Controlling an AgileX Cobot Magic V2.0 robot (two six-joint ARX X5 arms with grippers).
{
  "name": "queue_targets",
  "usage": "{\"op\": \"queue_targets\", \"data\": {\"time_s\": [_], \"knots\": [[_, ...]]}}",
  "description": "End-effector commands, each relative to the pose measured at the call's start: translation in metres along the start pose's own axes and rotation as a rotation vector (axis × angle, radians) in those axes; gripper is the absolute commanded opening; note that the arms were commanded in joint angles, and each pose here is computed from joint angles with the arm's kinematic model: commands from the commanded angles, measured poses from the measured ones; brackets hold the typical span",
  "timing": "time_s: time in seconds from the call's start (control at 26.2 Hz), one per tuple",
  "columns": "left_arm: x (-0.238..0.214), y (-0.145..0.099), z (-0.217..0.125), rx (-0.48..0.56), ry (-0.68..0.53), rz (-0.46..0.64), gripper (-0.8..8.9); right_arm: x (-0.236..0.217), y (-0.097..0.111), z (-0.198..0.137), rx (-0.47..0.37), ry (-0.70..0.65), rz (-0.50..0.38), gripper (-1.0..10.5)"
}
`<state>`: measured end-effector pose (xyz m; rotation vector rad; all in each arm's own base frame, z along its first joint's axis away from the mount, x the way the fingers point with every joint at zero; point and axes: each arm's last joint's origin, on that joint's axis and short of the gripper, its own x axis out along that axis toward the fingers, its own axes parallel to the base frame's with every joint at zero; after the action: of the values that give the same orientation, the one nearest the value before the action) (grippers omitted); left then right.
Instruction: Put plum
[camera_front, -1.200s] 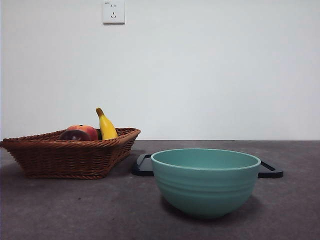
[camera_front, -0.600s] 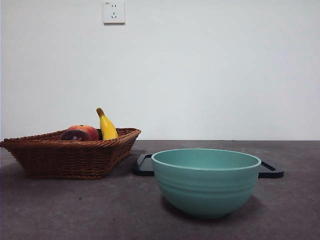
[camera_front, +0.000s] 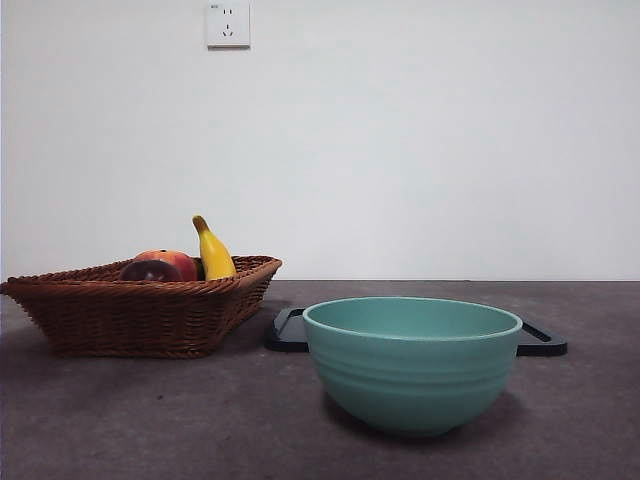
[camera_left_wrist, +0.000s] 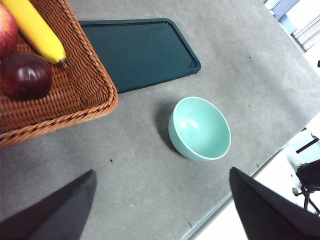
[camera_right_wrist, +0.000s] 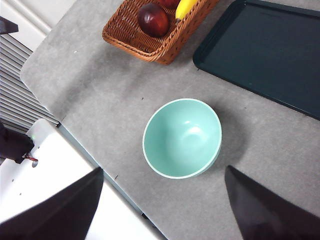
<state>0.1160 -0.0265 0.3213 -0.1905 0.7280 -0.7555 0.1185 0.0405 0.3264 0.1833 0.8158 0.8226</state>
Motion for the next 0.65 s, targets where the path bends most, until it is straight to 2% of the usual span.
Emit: {"op": "queue_targets", "data": {"time_s": [0.04,0.34,0.65], "knots": [[-0.002,-0.002,0.005,0.029,-0.017,0.000,4.40,-0.002,0.002,0.004,-0.014,-0.013,0.005,4.0],[0.000,0.002,0.009,0.018,-0.031,0.080,4.38,-0.002,0.002,0.005,-0.013,-0.015,0.004,4.0],[0.016,0.013,0.033,0.005,-0.029,0.181,4.36,-0.002,0.002,0.005,-0.017,-0.020,0.004,4.0]]}}
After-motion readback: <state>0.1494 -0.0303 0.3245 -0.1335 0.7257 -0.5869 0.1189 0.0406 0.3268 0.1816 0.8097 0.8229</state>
